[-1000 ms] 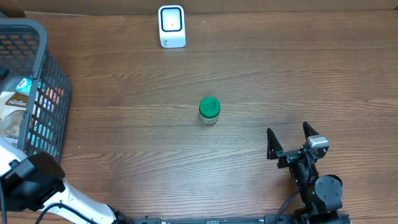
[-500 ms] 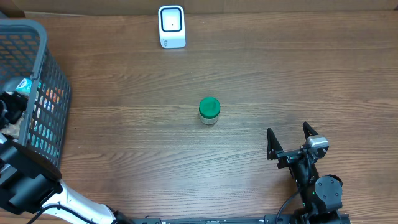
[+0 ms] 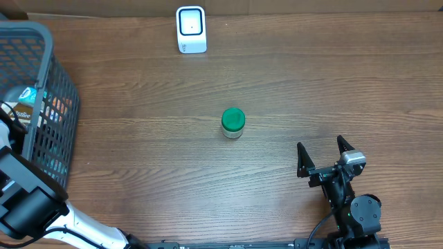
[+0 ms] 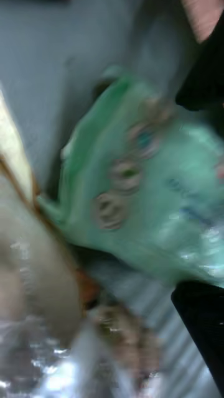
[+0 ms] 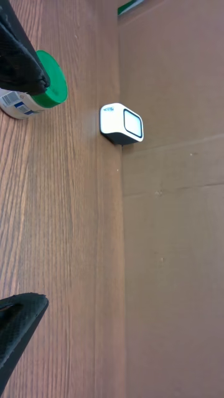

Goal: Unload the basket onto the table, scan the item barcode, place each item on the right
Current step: 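Reach the left gripper into the basket and grasp the teal tissue pack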

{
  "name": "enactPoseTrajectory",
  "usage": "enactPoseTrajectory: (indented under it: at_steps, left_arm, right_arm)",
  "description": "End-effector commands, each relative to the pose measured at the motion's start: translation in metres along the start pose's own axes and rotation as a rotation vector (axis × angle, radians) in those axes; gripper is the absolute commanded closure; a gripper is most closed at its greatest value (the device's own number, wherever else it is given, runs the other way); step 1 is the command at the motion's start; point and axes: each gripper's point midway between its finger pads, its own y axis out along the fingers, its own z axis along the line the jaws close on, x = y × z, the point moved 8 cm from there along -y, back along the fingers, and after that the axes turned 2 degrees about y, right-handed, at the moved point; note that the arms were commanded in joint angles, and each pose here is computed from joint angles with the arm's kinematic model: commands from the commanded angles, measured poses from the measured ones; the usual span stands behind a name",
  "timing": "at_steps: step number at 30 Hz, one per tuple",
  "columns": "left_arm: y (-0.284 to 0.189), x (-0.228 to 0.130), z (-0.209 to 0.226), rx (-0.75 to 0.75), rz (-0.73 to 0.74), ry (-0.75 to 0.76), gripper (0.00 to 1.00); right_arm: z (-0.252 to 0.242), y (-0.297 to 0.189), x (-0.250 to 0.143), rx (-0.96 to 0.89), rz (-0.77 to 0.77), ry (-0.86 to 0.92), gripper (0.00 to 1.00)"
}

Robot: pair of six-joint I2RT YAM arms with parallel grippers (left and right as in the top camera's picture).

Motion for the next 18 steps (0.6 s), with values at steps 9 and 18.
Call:
enactPoseTrajectory:
  at_steps: [9,18]
  left_arm:
    - [0.018,-0.016,0.002,0.039,0.034,0.068,0.51]
    - [-0.037,0.006,-0.001,0.027,-0.02,-0.01,0.58]
  right_arm:
    - [0.0,0.0,-0.001,0.005,-0.008,-0.004,0.0]
    - [0.0,0.0,-0.001,0.005,-0.008,-0.004,0.0]
